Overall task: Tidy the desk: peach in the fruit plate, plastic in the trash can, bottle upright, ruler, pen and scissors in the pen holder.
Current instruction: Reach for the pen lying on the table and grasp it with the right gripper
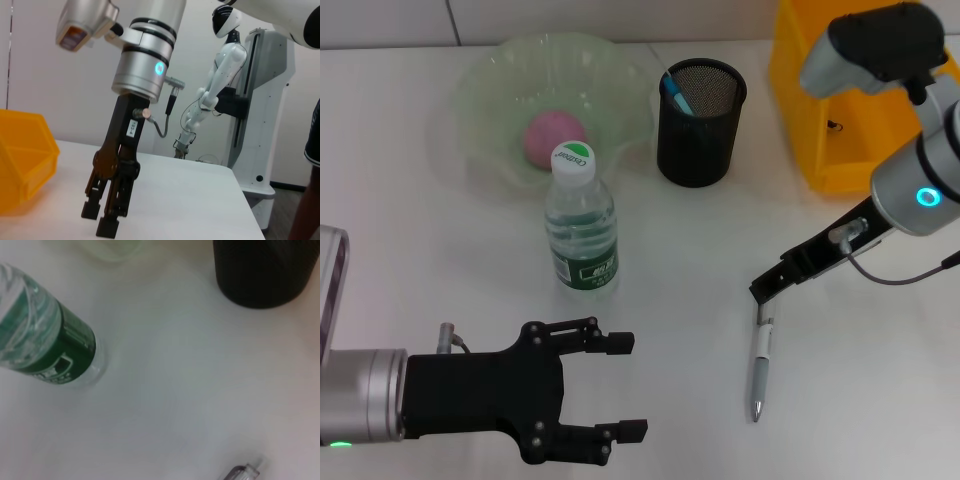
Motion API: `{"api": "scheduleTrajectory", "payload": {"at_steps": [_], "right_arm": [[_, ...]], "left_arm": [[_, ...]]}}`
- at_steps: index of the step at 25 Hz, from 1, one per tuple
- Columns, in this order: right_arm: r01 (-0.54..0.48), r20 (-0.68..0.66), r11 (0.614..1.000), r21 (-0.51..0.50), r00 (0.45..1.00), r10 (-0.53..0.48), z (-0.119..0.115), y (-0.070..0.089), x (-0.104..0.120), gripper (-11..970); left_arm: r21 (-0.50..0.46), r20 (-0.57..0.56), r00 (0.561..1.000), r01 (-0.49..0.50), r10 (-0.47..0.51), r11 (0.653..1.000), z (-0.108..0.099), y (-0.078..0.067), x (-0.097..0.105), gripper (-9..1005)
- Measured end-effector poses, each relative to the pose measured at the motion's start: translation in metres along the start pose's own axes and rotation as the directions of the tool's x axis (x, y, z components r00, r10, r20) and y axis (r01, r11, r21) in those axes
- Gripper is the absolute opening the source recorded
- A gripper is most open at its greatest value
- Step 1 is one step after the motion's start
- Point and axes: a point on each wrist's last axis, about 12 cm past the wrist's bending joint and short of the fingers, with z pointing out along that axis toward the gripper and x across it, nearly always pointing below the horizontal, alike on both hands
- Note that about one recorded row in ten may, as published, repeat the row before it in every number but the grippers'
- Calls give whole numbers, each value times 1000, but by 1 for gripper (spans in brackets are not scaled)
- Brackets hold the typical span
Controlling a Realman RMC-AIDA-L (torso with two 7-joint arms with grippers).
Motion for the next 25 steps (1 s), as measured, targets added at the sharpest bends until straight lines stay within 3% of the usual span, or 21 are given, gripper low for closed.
{"api": "scheduleTrajectory", "payload": {"at_steps": [25], "right_arm": [[-21, -71, 999, 27, 997, 23, 28, -6, -11, 758]], "left_arm": [[-3, -7, 1000, 4, -4, 1000, -1, -2, 3, 811]]}}
